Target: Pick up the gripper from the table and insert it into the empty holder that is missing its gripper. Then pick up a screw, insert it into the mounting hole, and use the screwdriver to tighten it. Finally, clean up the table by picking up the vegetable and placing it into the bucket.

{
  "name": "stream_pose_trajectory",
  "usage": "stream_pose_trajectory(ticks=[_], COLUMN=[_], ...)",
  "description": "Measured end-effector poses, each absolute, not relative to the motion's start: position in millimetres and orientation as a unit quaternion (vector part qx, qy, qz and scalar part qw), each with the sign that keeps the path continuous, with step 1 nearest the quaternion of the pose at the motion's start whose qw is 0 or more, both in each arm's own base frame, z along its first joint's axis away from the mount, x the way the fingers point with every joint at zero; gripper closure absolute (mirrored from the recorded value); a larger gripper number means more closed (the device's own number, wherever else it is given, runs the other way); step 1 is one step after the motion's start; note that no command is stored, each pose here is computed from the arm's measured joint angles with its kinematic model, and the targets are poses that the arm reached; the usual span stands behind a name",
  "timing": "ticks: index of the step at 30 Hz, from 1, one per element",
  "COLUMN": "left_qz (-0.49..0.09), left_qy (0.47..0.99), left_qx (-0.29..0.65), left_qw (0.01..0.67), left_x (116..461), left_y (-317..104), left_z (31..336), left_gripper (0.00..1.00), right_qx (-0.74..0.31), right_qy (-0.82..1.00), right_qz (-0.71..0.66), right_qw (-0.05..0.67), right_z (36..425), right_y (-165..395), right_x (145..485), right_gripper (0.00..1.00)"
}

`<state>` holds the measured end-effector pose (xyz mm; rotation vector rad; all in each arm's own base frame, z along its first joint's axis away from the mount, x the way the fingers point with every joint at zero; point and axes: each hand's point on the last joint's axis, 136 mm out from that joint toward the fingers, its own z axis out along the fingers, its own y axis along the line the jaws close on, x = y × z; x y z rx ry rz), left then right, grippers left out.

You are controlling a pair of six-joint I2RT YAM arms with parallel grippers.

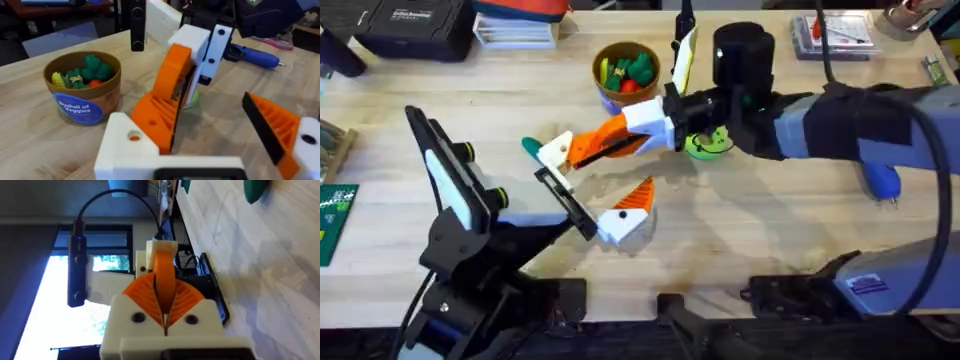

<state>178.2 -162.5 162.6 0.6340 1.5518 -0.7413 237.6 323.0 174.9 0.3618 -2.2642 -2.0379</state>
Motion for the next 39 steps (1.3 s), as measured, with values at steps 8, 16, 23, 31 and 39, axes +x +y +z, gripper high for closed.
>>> stream_pose_trajectory(ticks=[8,16,23,31,39], left_qz=[-0.324,-0.342,-0.346,-0.356,-0.359], left_qy=[0.672,0.663,0.662,0.659,0.661], left_qx=[0.273,0.291,0.294,0.299,0.296], left_qw=[0.607,0.599,0.597,0.591,0.589], left_x=[177.8,170.0,168.4,164.9,165.0], left_y=[-162.8,-169.3,-170.4,-172.8,-172.8], left_z=[162.6,163.7,163.7,163.8,163.6], left_gripper=[0.015,0.015,0.015,0.015,0.015], right_qx=[0.104,0.096,0.102,0.115,0.107], right_qy=[-0.744,-0.745,-0.744,-0.746,-0.752], right_qz=[-0.659,-0.659,-0.659,-0.654,-0.650], right_qw=[0.038,0.035,0.042,0.044,0.033], right_z=[172.8,172.3,172.2,170.7,168.5], right_y=[322.2,316.8,319.4,333.3,336.0], right_x=[242.1,247.9,242.7,230.9,234.4], right_gripper=[0.995,0.995,0.995,0.995,0.995])
